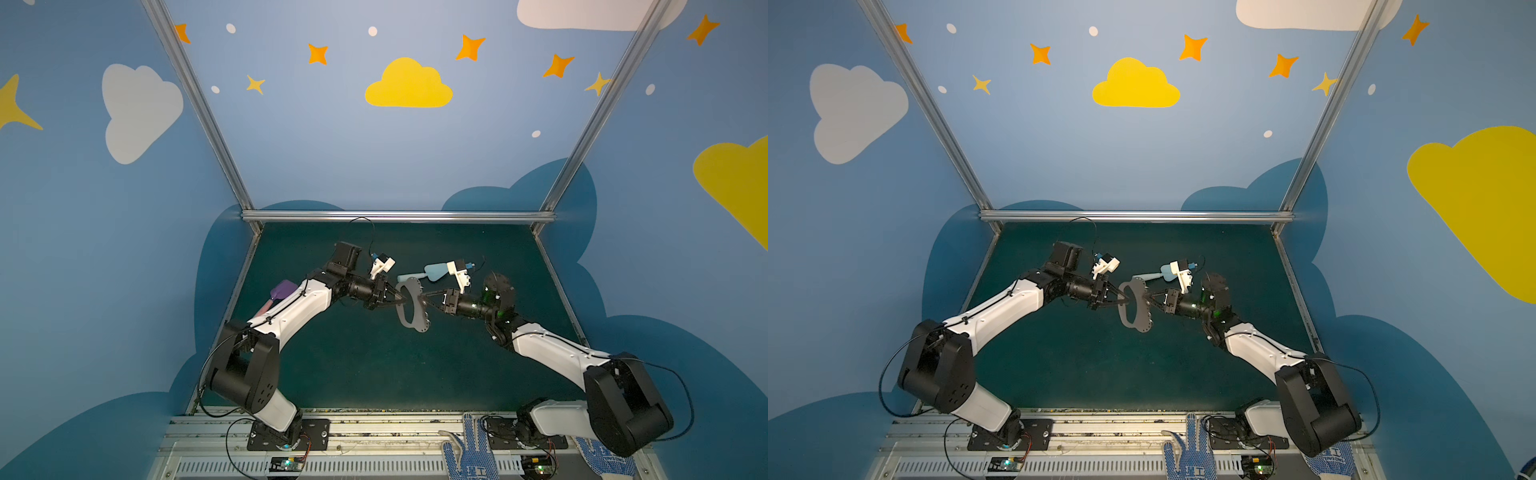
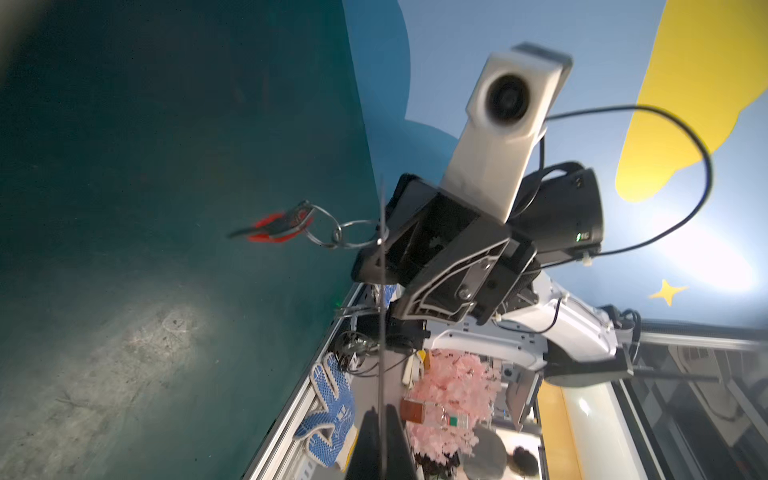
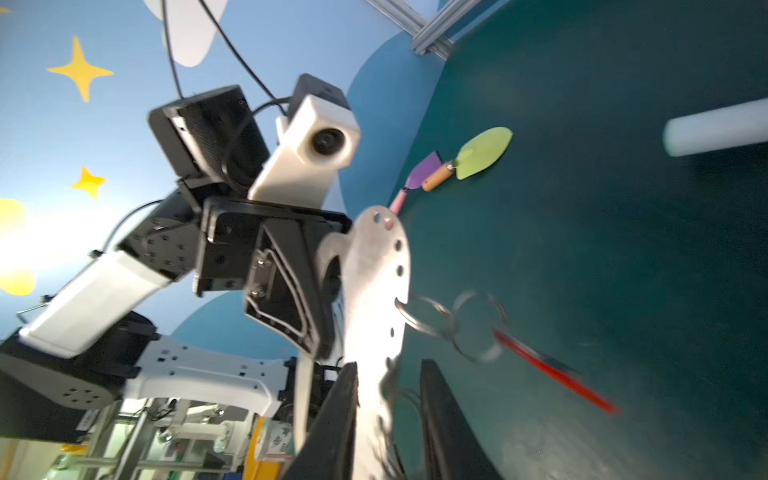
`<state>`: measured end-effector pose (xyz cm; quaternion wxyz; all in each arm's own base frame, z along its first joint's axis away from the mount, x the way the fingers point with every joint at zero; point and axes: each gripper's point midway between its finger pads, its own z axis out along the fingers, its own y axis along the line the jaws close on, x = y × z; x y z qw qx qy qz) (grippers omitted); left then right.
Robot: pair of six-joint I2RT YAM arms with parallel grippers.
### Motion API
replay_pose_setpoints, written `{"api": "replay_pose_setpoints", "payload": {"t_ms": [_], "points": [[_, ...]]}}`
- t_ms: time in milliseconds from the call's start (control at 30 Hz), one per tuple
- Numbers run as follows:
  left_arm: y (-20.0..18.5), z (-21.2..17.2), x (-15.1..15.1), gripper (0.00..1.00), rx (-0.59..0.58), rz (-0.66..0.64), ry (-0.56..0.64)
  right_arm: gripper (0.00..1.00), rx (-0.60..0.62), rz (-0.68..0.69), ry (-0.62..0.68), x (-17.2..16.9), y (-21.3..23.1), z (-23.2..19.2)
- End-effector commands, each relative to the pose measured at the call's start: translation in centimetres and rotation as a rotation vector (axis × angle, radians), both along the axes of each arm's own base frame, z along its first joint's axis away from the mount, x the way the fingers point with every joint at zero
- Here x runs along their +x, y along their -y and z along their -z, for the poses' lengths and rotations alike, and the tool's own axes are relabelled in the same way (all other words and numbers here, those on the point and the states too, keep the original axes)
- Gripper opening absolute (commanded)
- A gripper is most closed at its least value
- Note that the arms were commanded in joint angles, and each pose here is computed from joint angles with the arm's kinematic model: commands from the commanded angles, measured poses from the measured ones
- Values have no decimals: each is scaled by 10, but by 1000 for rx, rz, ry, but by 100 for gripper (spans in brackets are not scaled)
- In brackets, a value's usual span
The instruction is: Put the keys on the keyring
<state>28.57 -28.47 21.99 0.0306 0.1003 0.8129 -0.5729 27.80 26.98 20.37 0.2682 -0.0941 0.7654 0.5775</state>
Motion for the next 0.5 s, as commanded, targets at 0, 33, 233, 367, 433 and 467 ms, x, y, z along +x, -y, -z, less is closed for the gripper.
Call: {"api": "replay_pose_setpoints", "payload": {"t_ms": [0,33,233,367,433,467], "points": [[-17,21,-1,4,147,-30,-70,39,-149,76,-2,2,22,23],[-22,26,0,4,194,-38,-77,40,-190,99,-7,3,30,29],[-45,52,2,4,437,-59,-114,42,-344,207,-48,-1,69,53],[-37,61,7,4,457,-47,-144,44,-423,284,-72,-1,91,65],[-23,61,10,4,434,-24,-144,44,-440,328,-86,1,101,69],[-15,60,12,4,424,-15,-144,44,-443,339,-94,1,104,71]]}}
